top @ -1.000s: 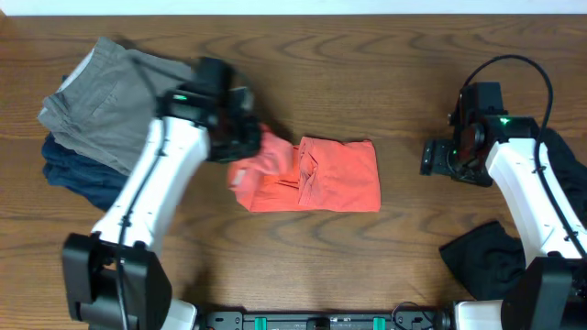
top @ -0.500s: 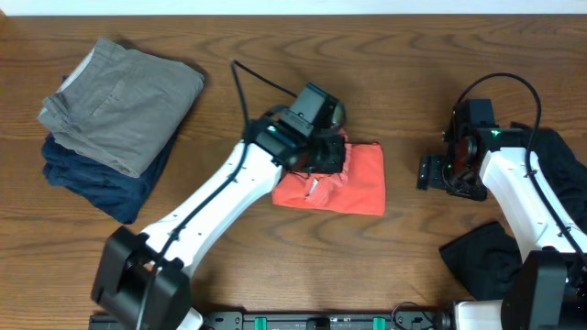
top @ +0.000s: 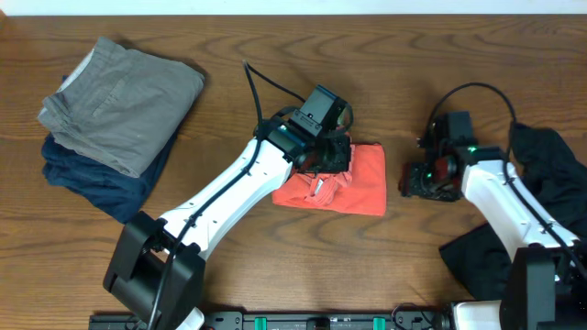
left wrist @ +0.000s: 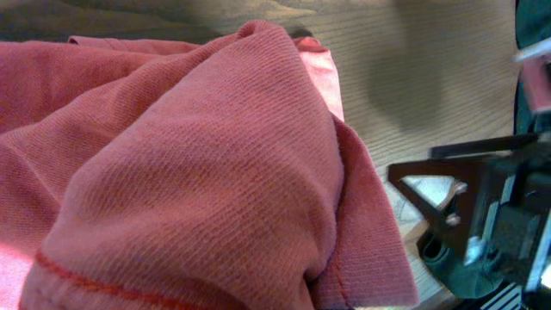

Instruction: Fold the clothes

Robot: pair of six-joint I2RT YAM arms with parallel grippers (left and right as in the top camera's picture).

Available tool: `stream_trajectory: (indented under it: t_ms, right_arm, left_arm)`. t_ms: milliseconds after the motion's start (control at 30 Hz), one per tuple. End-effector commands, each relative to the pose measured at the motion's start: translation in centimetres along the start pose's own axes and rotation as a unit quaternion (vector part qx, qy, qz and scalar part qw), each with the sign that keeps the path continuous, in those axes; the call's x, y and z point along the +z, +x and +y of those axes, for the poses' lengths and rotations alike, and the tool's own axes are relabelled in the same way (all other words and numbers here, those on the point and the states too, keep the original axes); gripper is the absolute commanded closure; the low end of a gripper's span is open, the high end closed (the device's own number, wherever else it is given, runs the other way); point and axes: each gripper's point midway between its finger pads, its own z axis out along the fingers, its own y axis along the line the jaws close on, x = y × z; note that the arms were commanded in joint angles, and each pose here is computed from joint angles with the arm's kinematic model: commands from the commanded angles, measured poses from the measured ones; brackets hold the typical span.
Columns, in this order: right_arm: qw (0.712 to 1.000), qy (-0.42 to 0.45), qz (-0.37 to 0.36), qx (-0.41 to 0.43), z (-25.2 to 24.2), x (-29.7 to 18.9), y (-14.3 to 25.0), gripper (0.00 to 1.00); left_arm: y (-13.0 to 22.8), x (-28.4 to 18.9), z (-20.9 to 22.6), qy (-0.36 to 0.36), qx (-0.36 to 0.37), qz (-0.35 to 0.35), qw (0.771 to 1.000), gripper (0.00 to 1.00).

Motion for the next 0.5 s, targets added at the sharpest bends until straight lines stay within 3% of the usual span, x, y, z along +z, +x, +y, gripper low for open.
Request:
stream_trajectory:
  t_ms: [0,267,467]
  right_arm:
    - [0.999,-0.033,0.006,-0.017,1.9,0.9,0.8,0.38]
    - [0.998,-0.044,-0.012,-0.053,3.5,2.3,1.3,0.36]
    - [0.997,-0.048,-0.021,-0.063,4.1,2.9,1.5,0.36]
  left_arm:
    - [-1.6,-1.0,0.7,-0.003,-0.015,-0.018,1.0,0.92]
    - [-2.9,-4.1,3.8,-0.028,-0.061,-0.02,0.998,0.94]
    - [-4.3,-6.1,2.8,-0.019,-0.044,-0.041,0.998,0.94]
